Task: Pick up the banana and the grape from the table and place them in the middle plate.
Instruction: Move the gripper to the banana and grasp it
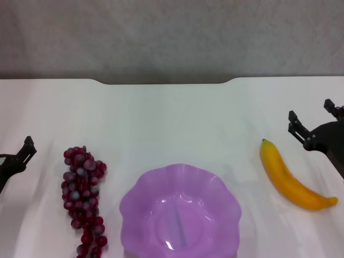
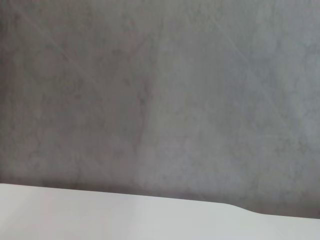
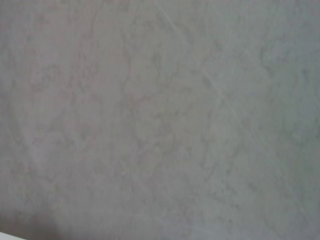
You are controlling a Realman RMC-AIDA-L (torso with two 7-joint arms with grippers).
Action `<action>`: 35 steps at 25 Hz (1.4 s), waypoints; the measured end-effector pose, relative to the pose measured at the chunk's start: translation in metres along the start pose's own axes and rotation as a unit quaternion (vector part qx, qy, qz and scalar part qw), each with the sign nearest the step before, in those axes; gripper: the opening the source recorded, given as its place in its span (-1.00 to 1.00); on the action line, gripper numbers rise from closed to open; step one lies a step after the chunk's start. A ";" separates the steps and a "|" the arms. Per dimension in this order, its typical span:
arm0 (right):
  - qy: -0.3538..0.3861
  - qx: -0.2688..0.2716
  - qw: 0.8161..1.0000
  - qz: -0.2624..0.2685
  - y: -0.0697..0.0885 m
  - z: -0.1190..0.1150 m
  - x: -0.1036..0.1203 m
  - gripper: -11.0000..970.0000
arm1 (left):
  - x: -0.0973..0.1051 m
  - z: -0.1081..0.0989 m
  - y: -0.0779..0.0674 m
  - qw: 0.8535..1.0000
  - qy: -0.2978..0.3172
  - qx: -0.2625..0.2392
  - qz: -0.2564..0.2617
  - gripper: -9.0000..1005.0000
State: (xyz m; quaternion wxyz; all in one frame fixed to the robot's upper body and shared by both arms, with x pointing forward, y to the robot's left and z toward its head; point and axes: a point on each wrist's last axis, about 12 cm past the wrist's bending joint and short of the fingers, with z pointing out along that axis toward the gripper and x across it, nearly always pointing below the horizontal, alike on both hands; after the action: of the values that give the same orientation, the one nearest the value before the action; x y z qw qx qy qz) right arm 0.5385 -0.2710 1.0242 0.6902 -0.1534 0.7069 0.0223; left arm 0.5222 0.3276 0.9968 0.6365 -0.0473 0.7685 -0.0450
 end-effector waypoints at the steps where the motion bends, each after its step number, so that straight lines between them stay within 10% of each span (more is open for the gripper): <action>1: 0.001 0.002 1.000 -0.003 0.000 0.000 -0.001 0.81 | 0.000 0.000 0.000 1.000 0.000 0.000 0.000 0.78; 25: 0.067 0.021 0.998 0.000 0.006 0.000 0.016 0.81 | -0.003 0.004 -0.006 1.000 -0.005 0.009 -0.002 0.78; 35: 0.099 0.009 0.995 0.018 -0.005 0.010 -0.033 0.81 | -0.001 0.002 -0.003 1.000 0.000 0.005 0.000 0.78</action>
State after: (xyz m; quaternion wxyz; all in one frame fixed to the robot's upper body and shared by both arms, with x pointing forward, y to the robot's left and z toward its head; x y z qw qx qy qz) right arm 0.5494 -0.2676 1.0571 0.6178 -0.1360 0.7744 0.0127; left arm 0.5244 0.3248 0.9978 0.6368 -0.0443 0.7682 -0.0491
